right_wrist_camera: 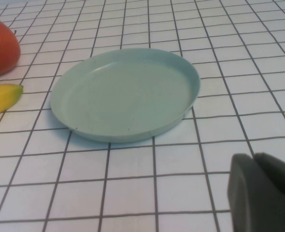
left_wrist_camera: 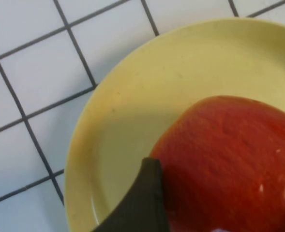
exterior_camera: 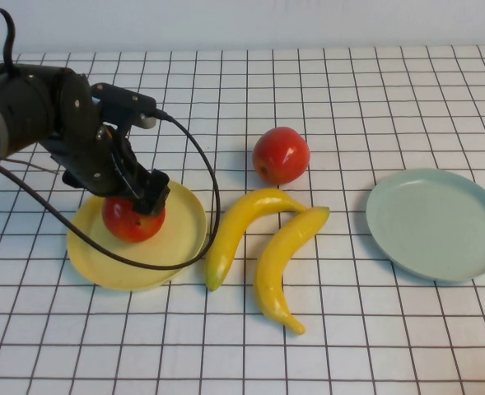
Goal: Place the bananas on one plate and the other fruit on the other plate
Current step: Put one type of fruit in the left plate
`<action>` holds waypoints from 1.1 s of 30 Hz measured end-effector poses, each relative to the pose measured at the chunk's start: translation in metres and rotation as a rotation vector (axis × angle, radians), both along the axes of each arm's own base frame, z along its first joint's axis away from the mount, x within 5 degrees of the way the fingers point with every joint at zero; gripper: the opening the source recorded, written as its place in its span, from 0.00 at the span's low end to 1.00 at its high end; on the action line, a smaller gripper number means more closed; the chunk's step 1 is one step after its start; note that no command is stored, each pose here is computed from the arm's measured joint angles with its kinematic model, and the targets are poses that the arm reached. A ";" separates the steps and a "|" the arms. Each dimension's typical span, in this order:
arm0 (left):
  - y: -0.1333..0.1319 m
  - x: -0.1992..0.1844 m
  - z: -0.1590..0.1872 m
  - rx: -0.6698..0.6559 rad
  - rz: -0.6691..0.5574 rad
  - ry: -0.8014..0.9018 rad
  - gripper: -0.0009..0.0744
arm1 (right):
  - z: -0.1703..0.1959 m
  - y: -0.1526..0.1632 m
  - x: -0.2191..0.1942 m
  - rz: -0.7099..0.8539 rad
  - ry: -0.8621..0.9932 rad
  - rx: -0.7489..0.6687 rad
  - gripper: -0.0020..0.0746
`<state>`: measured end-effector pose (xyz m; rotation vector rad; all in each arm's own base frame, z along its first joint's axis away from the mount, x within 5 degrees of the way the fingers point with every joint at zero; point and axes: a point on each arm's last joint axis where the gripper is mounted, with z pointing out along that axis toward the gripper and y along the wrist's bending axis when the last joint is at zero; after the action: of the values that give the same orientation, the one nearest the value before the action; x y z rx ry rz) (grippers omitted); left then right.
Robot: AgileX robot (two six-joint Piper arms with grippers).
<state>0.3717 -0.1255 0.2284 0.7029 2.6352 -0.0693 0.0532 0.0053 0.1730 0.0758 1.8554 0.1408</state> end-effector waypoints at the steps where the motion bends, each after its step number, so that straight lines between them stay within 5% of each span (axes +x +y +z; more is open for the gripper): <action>1: 0.000 0.000 0.001 -0.001 -0.006 0.000 0.90 | 0.000 0.000 0.000 0.000 0.000 0.000 0.01; 10: -0.007 0.011 0.057 -0.029 -0.020 0.027 0.90 | 0.000 0.000 0.000 0.000 0.000 0.000 0.01; 19: -0.034 0.019 0.137 -0.242 -0.135 -0.199 0.90 | 0.000 0.000 0.000 0.000 0.000 0.000 0.01; 23: -0.064 0.023 0.127 -0.303 -0.233 -0.243 0.90 | 0.000 0.000 0.000 0.000 0.000 0.000 0.01; 33: -0.138 0.041 0.041 -0.245 -0.438 -0.245 0.90 | 0.000 0.000 0.000 0.000 0.000 0.000 0.01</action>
<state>0.4124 -0.2638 0.2692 1.1073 2.1544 -0.3960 0.0532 0.0053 0.1730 0.0758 1.8554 0.1408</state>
